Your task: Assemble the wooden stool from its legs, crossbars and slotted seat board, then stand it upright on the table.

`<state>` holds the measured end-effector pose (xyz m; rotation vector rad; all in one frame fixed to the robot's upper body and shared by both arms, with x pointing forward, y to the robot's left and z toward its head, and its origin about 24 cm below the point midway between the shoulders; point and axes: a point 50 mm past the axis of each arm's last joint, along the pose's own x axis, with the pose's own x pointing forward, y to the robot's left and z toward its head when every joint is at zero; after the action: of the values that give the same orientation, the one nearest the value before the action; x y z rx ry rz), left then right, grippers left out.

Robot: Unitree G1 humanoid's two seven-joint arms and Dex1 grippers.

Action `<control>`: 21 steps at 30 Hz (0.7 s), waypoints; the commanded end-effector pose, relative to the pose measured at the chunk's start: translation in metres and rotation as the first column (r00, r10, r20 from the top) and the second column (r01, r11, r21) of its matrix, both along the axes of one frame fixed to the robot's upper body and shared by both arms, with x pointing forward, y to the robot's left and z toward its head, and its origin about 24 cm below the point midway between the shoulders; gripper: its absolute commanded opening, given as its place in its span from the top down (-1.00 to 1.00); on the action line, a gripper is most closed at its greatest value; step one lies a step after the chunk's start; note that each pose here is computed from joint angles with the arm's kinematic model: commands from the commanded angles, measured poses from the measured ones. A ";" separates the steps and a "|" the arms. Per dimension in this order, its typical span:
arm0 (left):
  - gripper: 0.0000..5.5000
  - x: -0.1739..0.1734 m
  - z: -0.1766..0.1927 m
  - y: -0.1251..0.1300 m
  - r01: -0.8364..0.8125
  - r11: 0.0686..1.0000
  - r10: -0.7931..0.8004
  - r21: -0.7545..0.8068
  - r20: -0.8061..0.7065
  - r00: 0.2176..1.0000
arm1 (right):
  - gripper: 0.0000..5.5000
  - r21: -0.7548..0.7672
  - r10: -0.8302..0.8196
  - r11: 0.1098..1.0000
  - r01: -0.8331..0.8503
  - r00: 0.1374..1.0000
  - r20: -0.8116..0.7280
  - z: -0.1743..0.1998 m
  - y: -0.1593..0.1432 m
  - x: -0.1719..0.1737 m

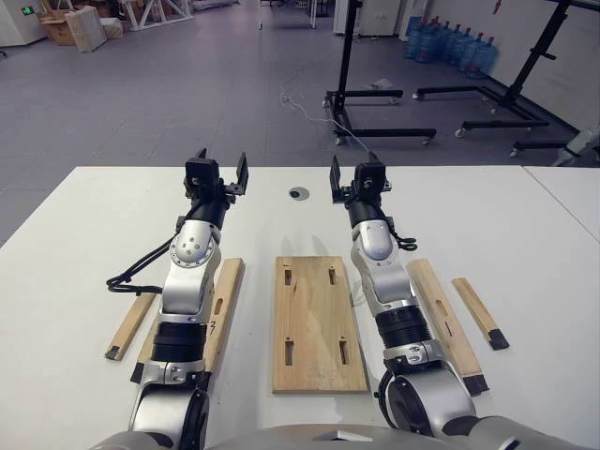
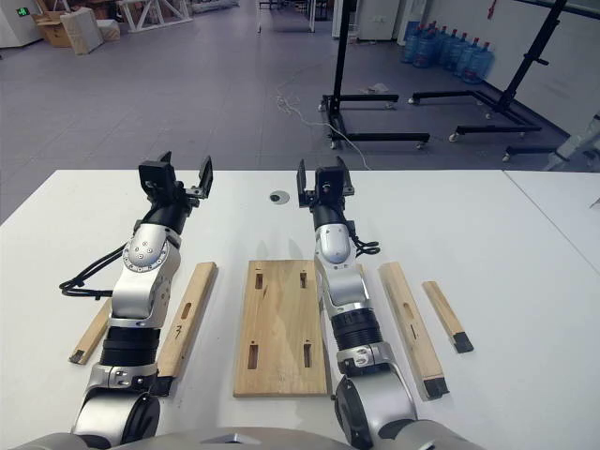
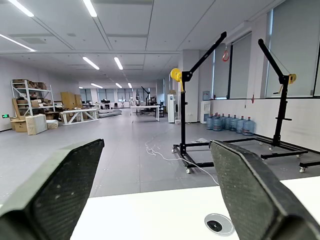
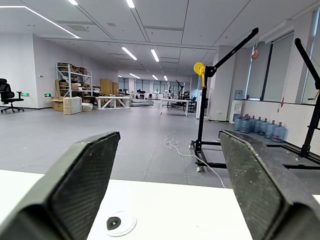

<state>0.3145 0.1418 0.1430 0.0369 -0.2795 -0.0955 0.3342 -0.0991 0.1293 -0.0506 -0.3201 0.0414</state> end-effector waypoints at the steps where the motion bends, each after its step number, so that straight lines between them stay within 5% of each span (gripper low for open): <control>1: -0.41 0.001 -0.013 -0.006 -0.011 1.000 0.011 -0.002 -0.046 0.999 | -0.33 -0.025 -0.013 1.000 0.013 1.000 0.007 0.000 -0.007 0.000; 15: -0.41 -0.006 -0.013 -0.023 -0.055 0.997 0.053 0.055 0.030 0.998 | -0.33 -0.088 -0.013 0.996 0.008 0.999 -0.051 -0.013 -0.039 -0.002; 21: -0.41 -0.005 -0.014 -0.023 -0.043 0.999 0.042 0.031 0.018 0.999 | -0.33 -0.062 0.024 0.998 -0.028 0.997 -0.075 -0.015 -0.029 -0.003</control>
<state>0.3099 0.1180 0.1307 0.0906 -0.3063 -0.0562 0.3325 -0.1300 0.1144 -0.1249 -0.2545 0.0691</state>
